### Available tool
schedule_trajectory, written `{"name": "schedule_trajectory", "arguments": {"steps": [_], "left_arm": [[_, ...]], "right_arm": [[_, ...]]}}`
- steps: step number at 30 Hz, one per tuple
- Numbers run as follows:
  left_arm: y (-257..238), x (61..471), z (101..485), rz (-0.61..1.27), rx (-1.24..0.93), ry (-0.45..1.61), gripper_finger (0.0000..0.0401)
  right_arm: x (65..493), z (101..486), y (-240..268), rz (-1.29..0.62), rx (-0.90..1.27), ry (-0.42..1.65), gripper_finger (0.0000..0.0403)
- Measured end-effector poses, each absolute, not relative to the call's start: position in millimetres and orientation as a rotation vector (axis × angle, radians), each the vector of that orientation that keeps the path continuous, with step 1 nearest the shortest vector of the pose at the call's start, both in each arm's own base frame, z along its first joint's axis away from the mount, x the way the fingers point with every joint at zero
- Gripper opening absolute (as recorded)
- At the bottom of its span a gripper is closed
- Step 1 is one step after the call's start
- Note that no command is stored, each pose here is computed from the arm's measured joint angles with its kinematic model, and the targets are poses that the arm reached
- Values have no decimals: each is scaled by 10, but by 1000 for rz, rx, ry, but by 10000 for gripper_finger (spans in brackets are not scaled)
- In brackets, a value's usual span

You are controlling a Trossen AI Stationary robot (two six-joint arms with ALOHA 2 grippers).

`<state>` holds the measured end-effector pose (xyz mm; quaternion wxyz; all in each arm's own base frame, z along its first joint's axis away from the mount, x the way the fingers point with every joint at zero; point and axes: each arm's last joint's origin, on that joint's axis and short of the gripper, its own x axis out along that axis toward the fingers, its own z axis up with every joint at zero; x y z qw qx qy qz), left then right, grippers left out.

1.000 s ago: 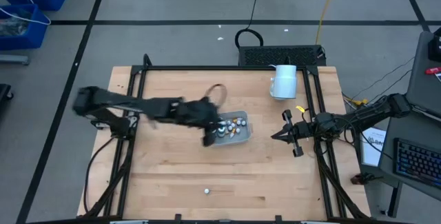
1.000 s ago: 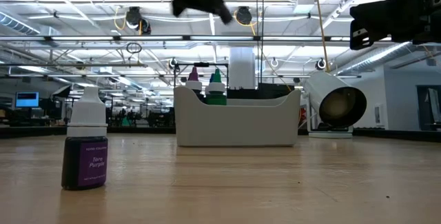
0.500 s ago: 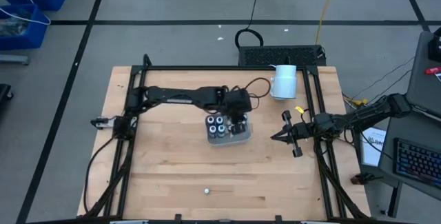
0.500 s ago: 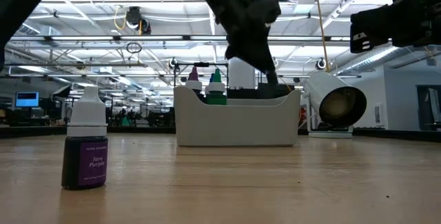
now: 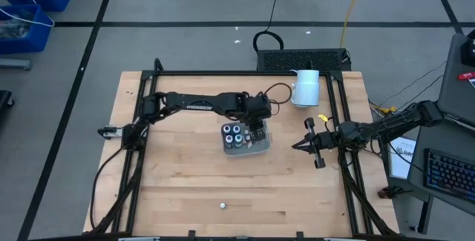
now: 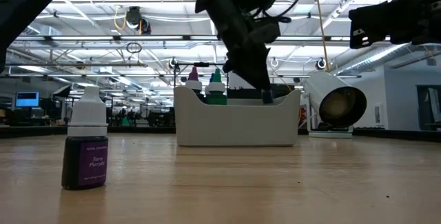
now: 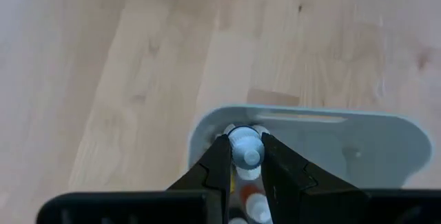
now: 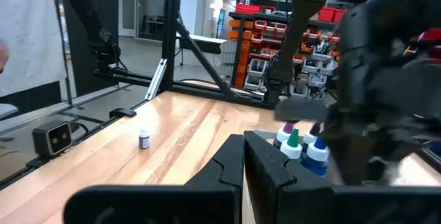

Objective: Pick & Place food coloring
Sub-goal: Put the small blue food coloring bottle into the white bin

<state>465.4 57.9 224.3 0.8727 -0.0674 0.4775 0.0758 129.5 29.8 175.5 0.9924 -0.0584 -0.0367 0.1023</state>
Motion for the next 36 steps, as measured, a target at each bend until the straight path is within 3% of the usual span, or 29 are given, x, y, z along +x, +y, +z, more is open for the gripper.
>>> {"name": "schedule_trajectory", "arguments": {"steps": [22, 27, 36], "left_arm": [[590, 4688, 2048, 183, -130, 1050, 60], [591, 4696, 2023, 183, -129, 1053, 87], [596, 4739, 1910, 181, -125, 1059, 81]], "right_arm": [[1295, 1765, 295, 196, -134, -85, 4], [1295, 1765, 295, 196, -133, -85, 4], [1295, 1761, 295, 197, -134, -81, 4]]}}
